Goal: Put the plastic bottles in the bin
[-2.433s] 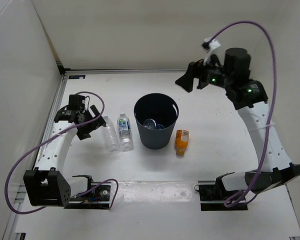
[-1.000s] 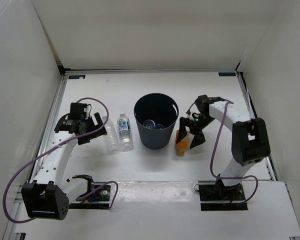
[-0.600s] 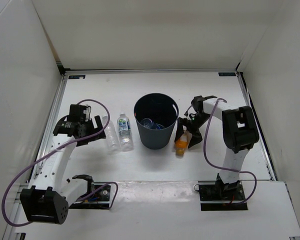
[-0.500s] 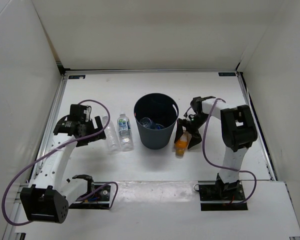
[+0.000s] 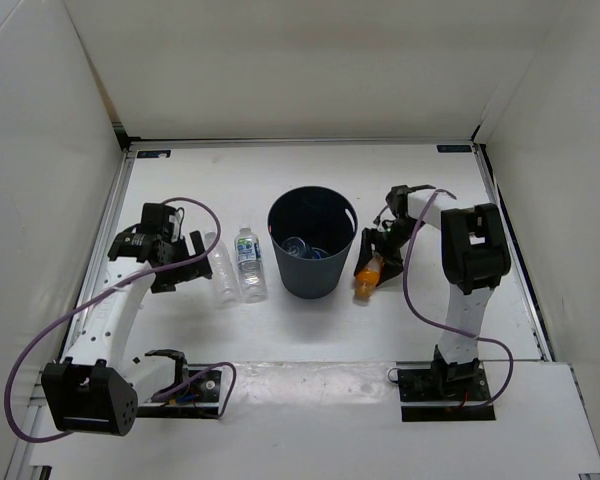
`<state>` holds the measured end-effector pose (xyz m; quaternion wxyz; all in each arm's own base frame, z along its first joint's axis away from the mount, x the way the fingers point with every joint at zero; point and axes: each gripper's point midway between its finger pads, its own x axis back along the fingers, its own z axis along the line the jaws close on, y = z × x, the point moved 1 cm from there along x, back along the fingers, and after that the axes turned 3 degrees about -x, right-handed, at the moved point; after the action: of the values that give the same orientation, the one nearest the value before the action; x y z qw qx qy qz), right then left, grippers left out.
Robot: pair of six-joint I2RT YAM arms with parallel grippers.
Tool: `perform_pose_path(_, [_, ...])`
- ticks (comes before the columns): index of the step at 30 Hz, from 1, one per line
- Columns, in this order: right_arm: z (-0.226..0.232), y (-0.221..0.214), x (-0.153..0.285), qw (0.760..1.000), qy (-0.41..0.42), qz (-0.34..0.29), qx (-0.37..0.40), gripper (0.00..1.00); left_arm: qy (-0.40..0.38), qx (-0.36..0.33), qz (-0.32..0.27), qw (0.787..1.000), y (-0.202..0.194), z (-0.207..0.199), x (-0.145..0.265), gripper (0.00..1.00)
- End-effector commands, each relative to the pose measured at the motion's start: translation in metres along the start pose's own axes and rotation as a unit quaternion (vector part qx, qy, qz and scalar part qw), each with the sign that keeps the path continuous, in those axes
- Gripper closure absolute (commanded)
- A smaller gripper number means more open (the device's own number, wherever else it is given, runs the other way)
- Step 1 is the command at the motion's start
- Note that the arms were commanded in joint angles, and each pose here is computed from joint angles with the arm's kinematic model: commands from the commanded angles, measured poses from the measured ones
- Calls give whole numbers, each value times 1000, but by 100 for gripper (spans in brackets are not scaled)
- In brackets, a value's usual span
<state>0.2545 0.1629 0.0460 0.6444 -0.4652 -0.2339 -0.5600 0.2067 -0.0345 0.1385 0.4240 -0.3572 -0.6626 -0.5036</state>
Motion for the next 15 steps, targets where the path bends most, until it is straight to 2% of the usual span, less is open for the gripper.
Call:
perform_pose_path(1, [8, 4, 20, 999, 0, -38, 23, 72, -2, 9, -20, 1000, 11, -3, 7, 0])
perform_pose_path(3, [13, 4, 39, 997, 1, -68, 40, 80, -8, 10, -32, 999, 17, -6, 7, 0])
perform_pose_path(4, [11, 7, 47, 995, -4, -86, 44, 92, -11, 11, -39, 999, 21, -7, 7, 0])
perform_pose_path(5, [12, 9, 53, 994, -4, -98, 49, 96, -8, 12, -41, 999, 21, -7, 6, 0])
perform_pose_path(6, [18, 13, 73, 989, 4, -137, 63, 100, -12, 16, -49, 999, 25, -8, 5, 0])
perform_pose_path(9, [25, 20, 110, 976, 13, -198, 90, 100, 1, 33, -58, 998, 34, -6, -2, 0])
perform_pose_path(13, [40, 22, 171, 943, 21, -294, 152, 100, -37, 34, -85, 995, 60, -24, -11, 0])
perform_pose_path(15, [49, 23, 199, 925, 27, -338, 171, 100, -45, 43, -72, 995, 69, -32, -16, 0])
